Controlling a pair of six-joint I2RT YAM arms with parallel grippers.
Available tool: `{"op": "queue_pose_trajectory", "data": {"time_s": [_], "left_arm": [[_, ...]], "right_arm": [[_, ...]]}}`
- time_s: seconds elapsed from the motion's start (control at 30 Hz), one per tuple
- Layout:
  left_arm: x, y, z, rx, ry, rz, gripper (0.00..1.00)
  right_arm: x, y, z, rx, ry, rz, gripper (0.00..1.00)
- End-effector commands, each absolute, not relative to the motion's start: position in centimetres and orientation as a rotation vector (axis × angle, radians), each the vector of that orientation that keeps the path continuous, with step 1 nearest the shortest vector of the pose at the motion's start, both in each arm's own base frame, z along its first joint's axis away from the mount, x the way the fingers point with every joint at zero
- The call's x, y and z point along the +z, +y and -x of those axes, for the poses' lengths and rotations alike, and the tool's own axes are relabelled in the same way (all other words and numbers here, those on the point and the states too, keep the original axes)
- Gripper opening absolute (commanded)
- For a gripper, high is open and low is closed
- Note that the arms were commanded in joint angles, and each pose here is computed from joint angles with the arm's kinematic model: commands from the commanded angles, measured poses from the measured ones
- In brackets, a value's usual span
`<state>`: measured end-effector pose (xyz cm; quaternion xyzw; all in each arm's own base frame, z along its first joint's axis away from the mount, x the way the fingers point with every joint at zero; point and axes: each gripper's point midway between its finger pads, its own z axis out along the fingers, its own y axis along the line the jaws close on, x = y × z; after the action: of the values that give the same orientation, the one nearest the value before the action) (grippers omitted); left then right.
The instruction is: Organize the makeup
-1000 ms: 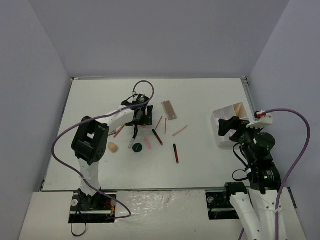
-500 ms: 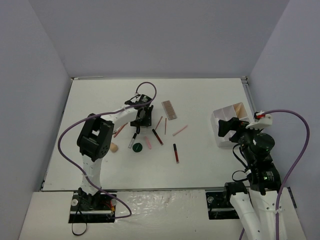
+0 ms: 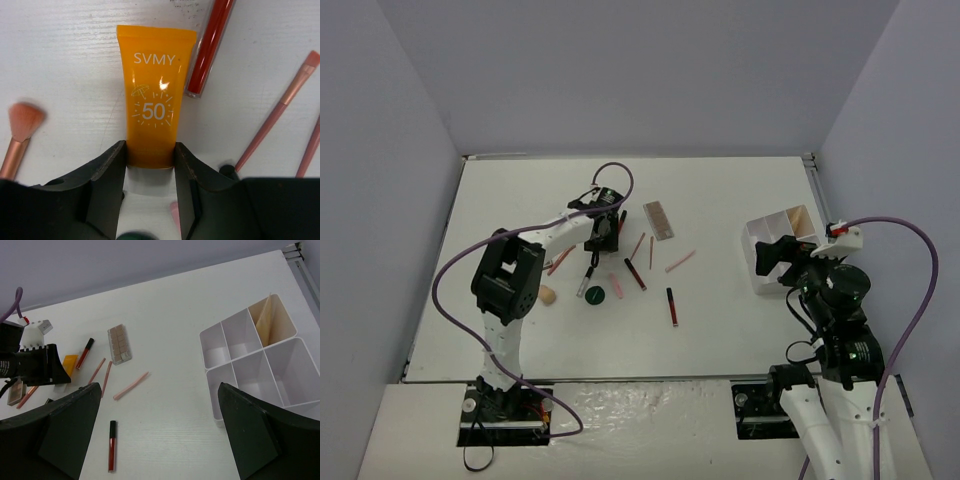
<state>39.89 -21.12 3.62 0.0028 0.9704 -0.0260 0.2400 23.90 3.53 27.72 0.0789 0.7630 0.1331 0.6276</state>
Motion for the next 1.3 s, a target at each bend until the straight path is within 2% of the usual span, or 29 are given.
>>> {"op": "queue_pose_trajectory", "data": {"time_s": [0.0, 0.2, 0.53, 0.77, 1.1, 1.27], "left_arm": [[13.8, -22.3, -41.2, -0.177, 2.409, -0.086, 0.06], [23.5, -26.7, -37.4, -0.331, 2.097, -0.361, 0.06], [32.0, -33.5, -26.5, -0.653, 1.612, -0.75, 0.07], [33.9, -36.5, -22.4, -0.722, 1.499, -0.906, 0.07], [35.9, -39.0, -21.7, -0.741, 1.426, -0.958, 0.07], [36.4, -39.9, -21.8, -0.74, 1.405, -0.98, 0.07]], "right_arm": [[32.1, 5.1, -24.2, 0.367, 1.67, -0.071, 1.0], [35.1, 8.3, -24.2, 0.517, 1.679, 0.086, 0.99], [35.6, 14.0, -24.2, 0.882, 1.773, 0.3, 0.95], [36.4, 15.9, -23.9, 1.016, 1.78, 0.383, 0.94], [34.9, 17.3, -23.3, 1.098, 1.812, 0.436, 0.9], [33.5, 17.5, -23.4, 1.11, 1.846, 0.438, 0.83]]}}
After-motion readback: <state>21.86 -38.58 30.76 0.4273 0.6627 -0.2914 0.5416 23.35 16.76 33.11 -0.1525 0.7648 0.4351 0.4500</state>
